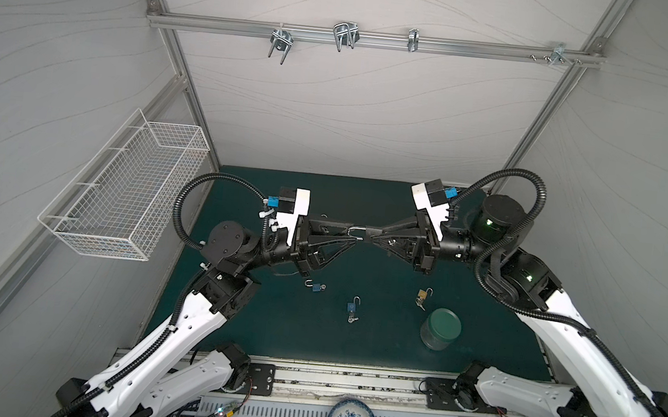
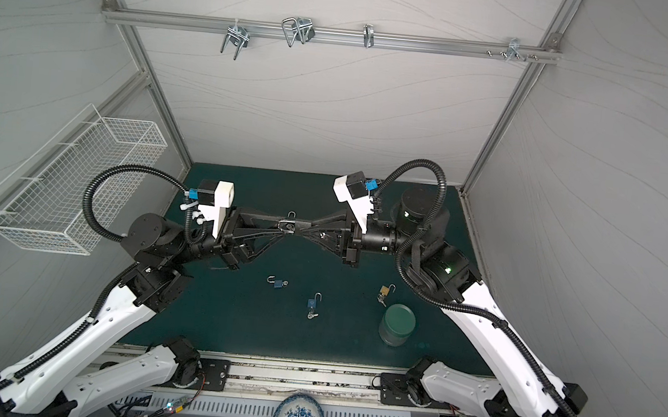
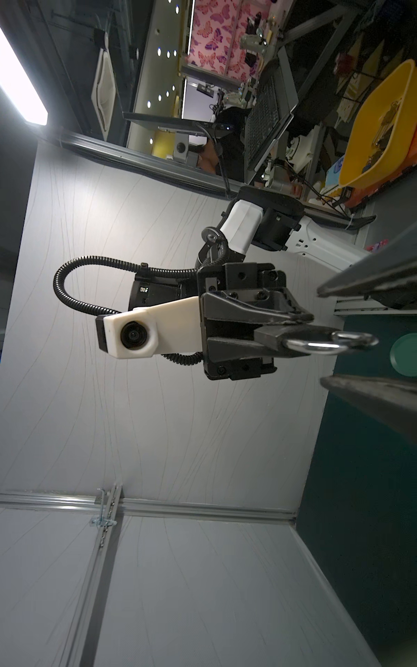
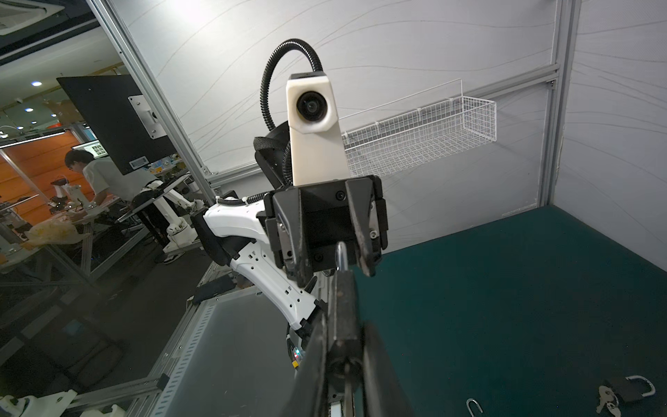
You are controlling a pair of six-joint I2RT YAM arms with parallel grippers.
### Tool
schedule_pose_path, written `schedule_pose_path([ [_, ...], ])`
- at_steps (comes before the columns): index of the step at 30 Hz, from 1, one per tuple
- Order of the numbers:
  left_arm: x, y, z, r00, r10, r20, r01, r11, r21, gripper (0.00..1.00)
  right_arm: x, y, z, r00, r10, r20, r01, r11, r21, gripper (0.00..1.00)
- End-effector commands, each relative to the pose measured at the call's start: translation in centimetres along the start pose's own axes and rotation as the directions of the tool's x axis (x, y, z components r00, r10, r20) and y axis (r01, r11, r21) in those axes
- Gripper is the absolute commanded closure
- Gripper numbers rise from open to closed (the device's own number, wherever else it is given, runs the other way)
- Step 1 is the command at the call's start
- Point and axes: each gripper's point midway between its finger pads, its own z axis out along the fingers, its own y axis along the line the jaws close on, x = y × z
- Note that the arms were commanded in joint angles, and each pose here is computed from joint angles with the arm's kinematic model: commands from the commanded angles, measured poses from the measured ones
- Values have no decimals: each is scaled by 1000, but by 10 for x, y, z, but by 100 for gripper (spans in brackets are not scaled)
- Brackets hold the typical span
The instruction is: Lock with the key
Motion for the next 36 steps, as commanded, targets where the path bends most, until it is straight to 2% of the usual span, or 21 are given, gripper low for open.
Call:
schedule_pose_path([
  [1, -21, -16, 0, 997, 69, 41, -71, 997, 43, 70, -8, 8, -5, 999, -46, 11, 46, 999, -17, 100],
  [5, -21, -15, 0, 997, 65, 39, -66, 997, 40, 81, -10, 10, -6, 999, -48, 14, 49, 999, -19, 100],
  [14, -18, -14, 1, 998, 61, 32, -62, 997, 39, 79, -14, 14, -10, 998, -62, 27, 63, 998, -18, 100],
  [24, -17, -15, -1, 997, 68, 30, -69, 997, 39, 92, -15, 15, -10, 997, -66, 34, 67, 998, -17, 100],
  [27, -15, -14, -1, 997, 69, 23, -70, 997, 35, 100, -16, 16, -10, 998, -61, 34, 62, 998, -21, 100],
  [36, -12, -14, 0, 998, 53, 29, -55, 997, 55, 100, -15, 13, -5, 999, -11, 37, 12, 999, -43, 100],
])
